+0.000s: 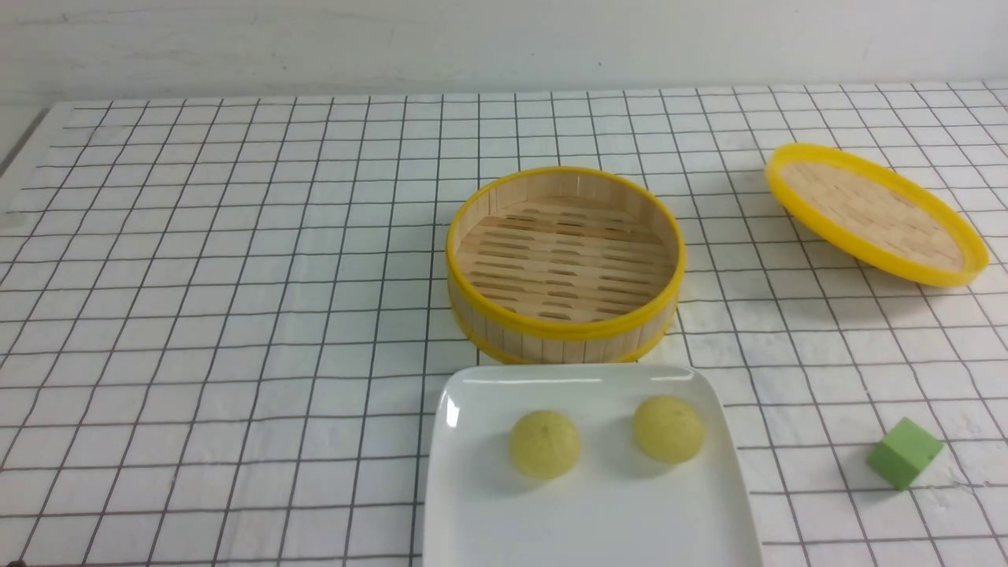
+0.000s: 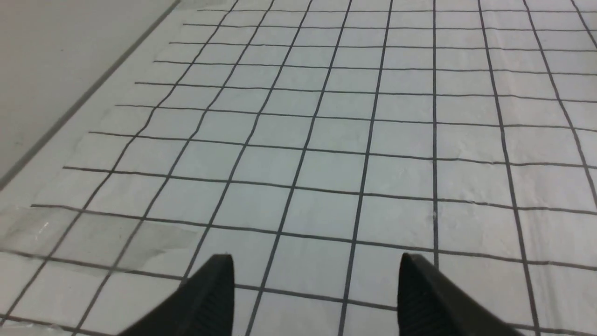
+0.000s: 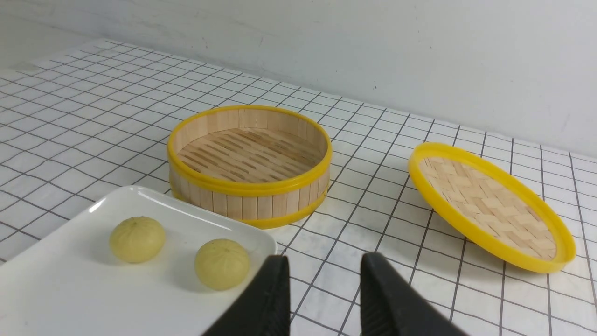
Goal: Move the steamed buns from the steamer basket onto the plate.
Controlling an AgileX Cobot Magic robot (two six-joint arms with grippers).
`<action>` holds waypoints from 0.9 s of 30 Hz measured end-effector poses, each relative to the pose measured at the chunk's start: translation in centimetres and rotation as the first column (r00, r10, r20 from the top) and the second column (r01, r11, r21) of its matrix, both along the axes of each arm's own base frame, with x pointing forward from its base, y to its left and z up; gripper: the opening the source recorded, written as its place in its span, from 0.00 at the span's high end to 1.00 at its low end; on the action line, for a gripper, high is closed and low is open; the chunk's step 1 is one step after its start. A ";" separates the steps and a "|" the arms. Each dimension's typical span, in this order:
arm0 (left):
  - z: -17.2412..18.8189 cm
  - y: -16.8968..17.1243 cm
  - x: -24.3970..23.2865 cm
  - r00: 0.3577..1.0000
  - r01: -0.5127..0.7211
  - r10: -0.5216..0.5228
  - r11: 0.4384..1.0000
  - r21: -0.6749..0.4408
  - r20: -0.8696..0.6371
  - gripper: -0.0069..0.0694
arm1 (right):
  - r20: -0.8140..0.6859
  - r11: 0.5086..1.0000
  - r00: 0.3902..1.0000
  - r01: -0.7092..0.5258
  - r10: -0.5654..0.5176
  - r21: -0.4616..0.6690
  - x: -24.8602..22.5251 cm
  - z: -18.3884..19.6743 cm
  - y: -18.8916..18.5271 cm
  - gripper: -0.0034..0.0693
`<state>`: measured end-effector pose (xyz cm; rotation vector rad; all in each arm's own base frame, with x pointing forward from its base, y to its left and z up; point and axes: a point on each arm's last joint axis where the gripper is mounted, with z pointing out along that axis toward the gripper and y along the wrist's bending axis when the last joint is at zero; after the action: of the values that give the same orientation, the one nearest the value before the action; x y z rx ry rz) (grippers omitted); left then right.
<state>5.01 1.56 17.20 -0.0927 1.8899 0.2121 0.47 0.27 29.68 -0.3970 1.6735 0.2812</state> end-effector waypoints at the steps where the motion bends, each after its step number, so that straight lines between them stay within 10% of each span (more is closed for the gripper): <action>1: 0.0 0.0 0.0 1.000 -0.001 0.001 1.000 0.007 0.000 0.28 | 0.000 1.000 1.000 0.000 0.000 0.000 0.0 0.0 0.0 0.62; 13: -0.1 0.2 -0.1 1.000 -0.010 0.011 1.000 0.024 -0.021 0.28 | -0.004 1.000 1.000 -0.008 0.008 0.012 0.1 -0.1 0.1 0.62; 27: -0.1 0.2 -0.1 1.000 -0.011 0.012 1.000 0.027 -0.023 0.28 | -0.008 0.997 1.000 0.023 -0.024 -0.078 4.4 -10.2 1.6 0.62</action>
<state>4.91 1.73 17.11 -0.0833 1.9096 0.2472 4.84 1.90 19.47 -0.4350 1.7002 0.2009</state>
